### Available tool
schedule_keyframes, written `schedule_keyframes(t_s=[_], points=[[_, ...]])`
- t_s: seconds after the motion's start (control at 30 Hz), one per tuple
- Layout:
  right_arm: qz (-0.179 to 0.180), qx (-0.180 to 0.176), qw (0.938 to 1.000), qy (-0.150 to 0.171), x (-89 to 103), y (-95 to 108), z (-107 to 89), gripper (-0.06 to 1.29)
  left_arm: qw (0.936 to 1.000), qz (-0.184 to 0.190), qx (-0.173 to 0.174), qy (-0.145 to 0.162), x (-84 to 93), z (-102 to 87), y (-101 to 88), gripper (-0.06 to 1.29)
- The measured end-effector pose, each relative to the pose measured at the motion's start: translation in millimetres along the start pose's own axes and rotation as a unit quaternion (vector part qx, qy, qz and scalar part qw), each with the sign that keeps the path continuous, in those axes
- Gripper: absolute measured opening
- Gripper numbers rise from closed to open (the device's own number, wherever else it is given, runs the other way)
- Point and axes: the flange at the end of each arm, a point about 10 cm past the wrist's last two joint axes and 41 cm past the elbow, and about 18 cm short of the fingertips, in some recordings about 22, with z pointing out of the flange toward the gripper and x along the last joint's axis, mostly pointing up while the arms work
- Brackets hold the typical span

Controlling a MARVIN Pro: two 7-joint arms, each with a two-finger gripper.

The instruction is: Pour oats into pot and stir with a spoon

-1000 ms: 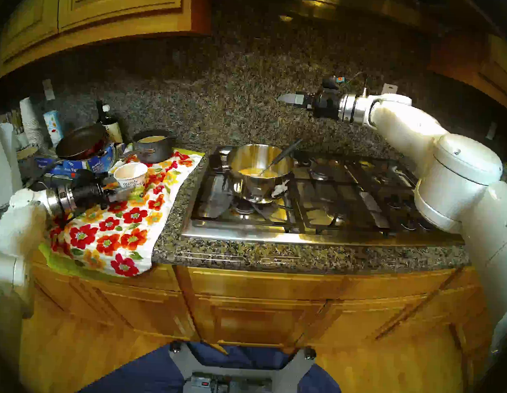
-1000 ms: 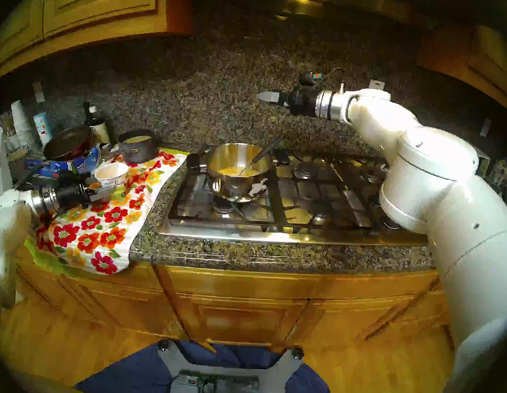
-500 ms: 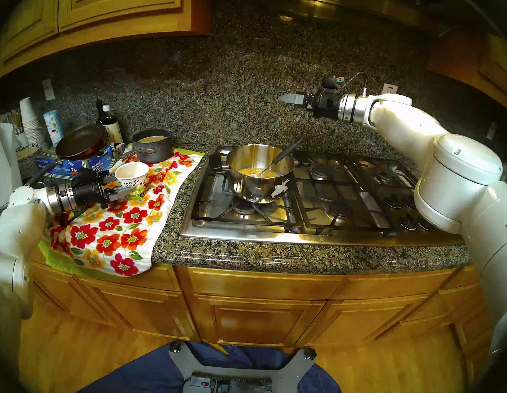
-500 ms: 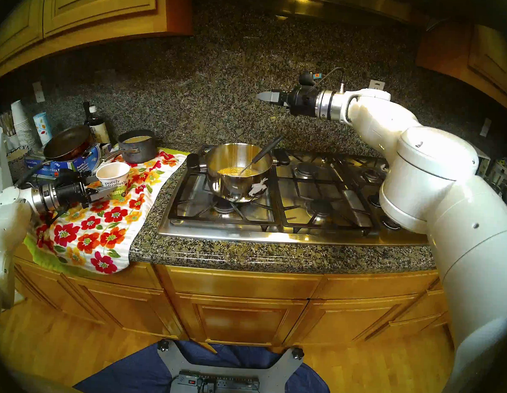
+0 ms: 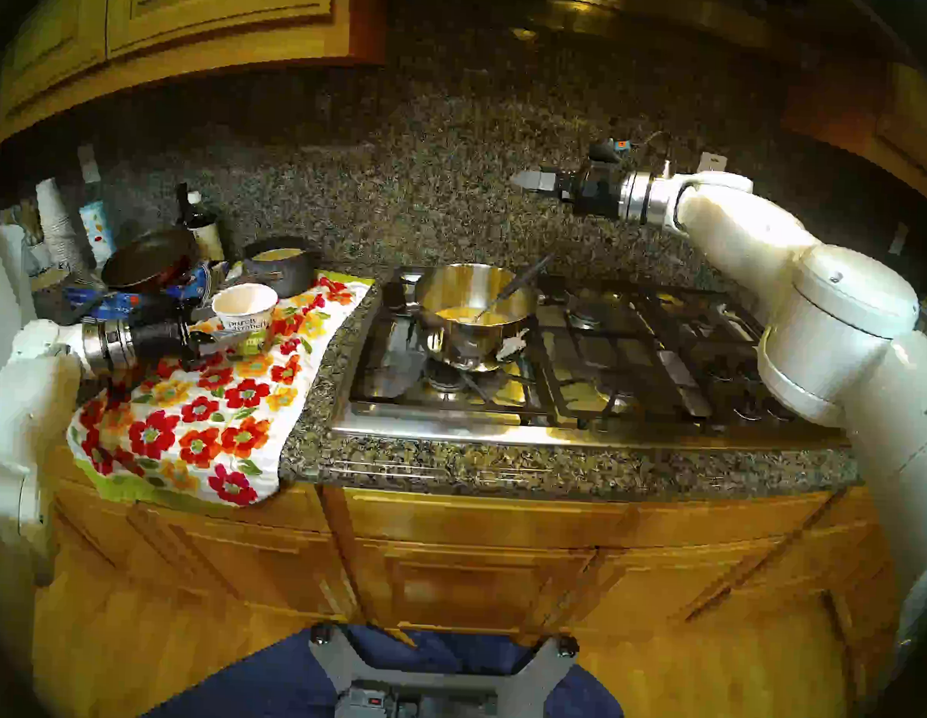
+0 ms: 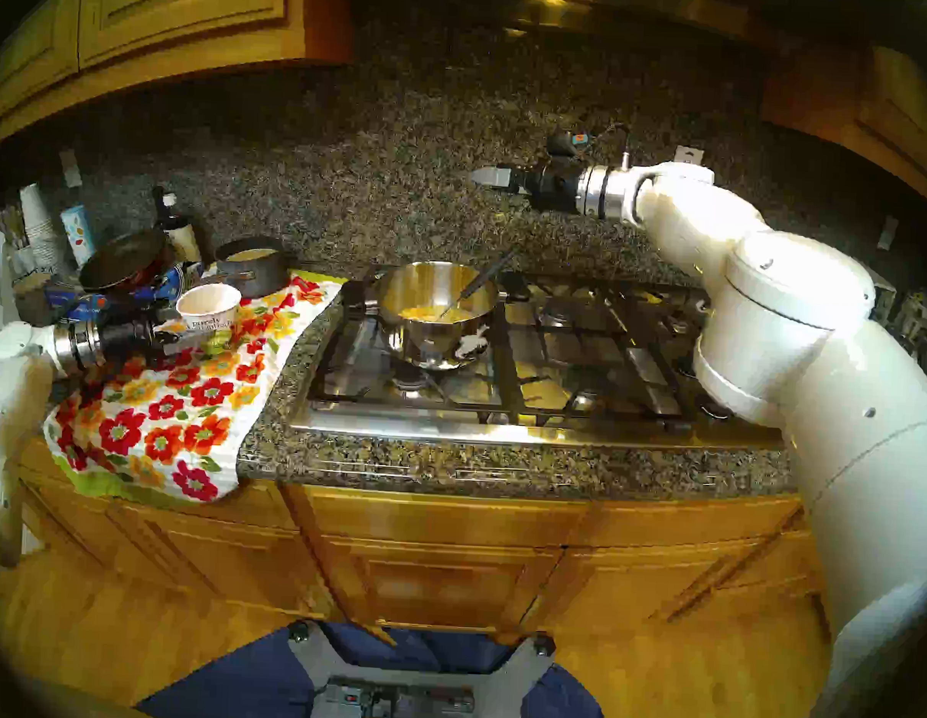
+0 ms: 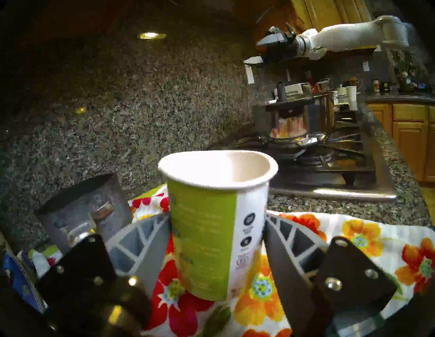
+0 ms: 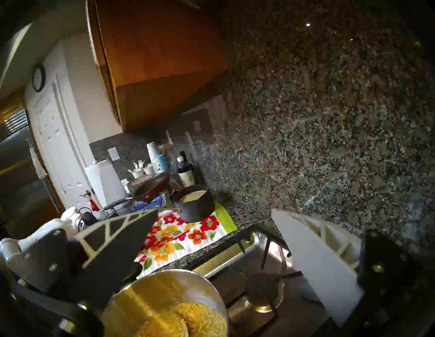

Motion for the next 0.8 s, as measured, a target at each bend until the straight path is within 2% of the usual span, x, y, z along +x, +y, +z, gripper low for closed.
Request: schedule_keyframes(t_s=[0.37, 0.8], points=[[0.0, 0.0, 1.0, 0.0, -0.1, 0.0, 0.0, 1.25, 0.9988, 0.036, -0.032, 0.006, 36.2, 19.8, -0.8, 0.76], [0.0, 0.0, 1.0, 0.0, -0.1, 0.0, 0.0, 1.25, 0.9965, 0.064, -0.052, 0.013, 75.4, 64.0, 5.3, 0.76]])
